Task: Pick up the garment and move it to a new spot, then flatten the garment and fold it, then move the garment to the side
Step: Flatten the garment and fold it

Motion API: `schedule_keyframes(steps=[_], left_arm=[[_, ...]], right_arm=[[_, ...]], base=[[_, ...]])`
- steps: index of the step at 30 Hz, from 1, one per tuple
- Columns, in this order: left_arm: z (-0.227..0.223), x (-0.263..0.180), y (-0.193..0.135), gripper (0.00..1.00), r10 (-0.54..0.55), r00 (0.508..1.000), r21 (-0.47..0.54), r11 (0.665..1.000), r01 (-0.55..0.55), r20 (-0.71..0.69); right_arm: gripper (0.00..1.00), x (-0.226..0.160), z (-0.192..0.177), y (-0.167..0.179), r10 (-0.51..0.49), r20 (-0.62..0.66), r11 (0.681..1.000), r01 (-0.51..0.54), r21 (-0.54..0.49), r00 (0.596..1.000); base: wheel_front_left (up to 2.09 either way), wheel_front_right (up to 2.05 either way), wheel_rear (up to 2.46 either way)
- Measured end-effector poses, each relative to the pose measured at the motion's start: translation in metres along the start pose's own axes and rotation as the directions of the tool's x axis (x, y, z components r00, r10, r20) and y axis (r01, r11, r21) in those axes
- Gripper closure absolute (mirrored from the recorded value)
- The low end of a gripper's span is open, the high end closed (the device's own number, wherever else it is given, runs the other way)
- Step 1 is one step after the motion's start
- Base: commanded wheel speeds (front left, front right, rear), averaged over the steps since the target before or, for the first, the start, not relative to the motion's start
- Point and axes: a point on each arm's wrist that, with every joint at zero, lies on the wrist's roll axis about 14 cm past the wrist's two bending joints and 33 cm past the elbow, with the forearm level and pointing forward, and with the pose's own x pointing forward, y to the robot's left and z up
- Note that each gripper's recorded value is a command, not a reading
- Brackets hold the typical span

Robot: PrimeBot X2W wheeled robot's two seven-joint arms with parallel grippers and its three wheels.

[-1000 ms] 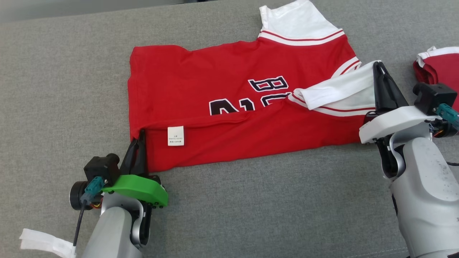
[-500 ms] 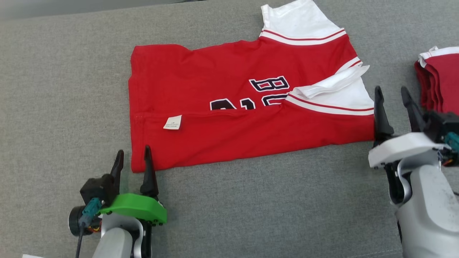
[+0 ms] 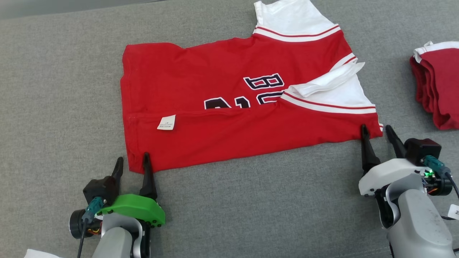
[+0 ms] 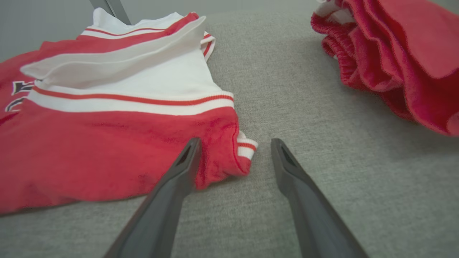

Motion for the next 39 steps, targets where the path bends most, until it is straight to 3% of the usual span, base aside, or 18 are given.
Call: schedule_keyframes(steps=[1, 2, 3, 4, 12, 22, 29, 38, 39], left_arm=[[-0.004, 0.001, -0.001, 0.00, -0.003, 1.000, 0.001, 1.000, 0.003, -0.011], [-0.008, 0.001, -0.003, 0.02, -0.012, 1.000, -0.003, 1.000, 0.012, -0.023], [-0.009, 0.002, -0.005, 0.26, -0.021, 0.999, -0.008, 1.000, 0.021, -0.030], [-0.011, 0.002, -0.007, 1.00, -0.036, 0.999, -0.010, 0.999, 0.036, -0.039], [-0.007, -0.002, -0.016, 1.00, -0.082, 0.996, -0.050, 0.996, 0.080, -0.039], [0.054, -0.021, -0.014, 1.00, -0.063, 0.986, -0.049, 0.996, 0.071, 0.153], [0.025, -0.065, 0.004, 1.00, -0.007, 0.994, -0.066, 0.998, 0.014, 0.105], [-0.031, -0.113, 0.006, 1.00, 0.006, 1.000, -0.076, 0.997, -0.008, -0.019], [-0.032, -0.115, 0.006, 0.58, 0.008, 1.000, -0.085, 0.996, -0.010, -0.021]], right_arm=[[0.00, 0.000, -0.007, 0.002, 0.005, -0.025, 1.000, -0.005, -0.006, 1.000], [0.56, 0.000, -0.012, 0.003, 0.006, -0.038, 1.000, -0.006, -0.002, 0.999], [0.81, 0.001, -0.014, 0.004, 0.010, -0.047, 1.000, -0.010, -0.003, 0.999], [1.00, 0.001, -0.016, 0.006, 0.015, -0.055, 1.000, -0.016, -0.005, 0.998], [1.00, 0.003, 0.006, 0.008, 0.010, 0.009, 0.999, -0.010, 0.045, 1.000], [1.00, -0.010, 0.061, 0.021, 0.043, 0.162, 0.995, -0.058, 0.086, 0.986], [1.00, -0.050, 0.039, 0.015, 0.038, 0.114, 0.992, -0.051, 0.117, 0.993], [1.00, -0.110, -0.023, -0.006, -0.002, -0.026, 0.989, 0.006, 0.145, 1.000], [1.00, -0.112, -0.025, -0.007, -0.003, -0.031, 0.989, 0.007, 0.145, 1.000]], base=[[0.00, 0.00, 0.00], [0.00, 0.00, 0.00], [0.00, 0.00, 0.00], [0.00, 0.00, 0.00], [0.00, 0.00, 0.00], [0.00, 0.00, 0.00], [0.00, 0.00, 0.00], [0.00, 0.00, 0.00], [0.00, 0.00, 0.00]])
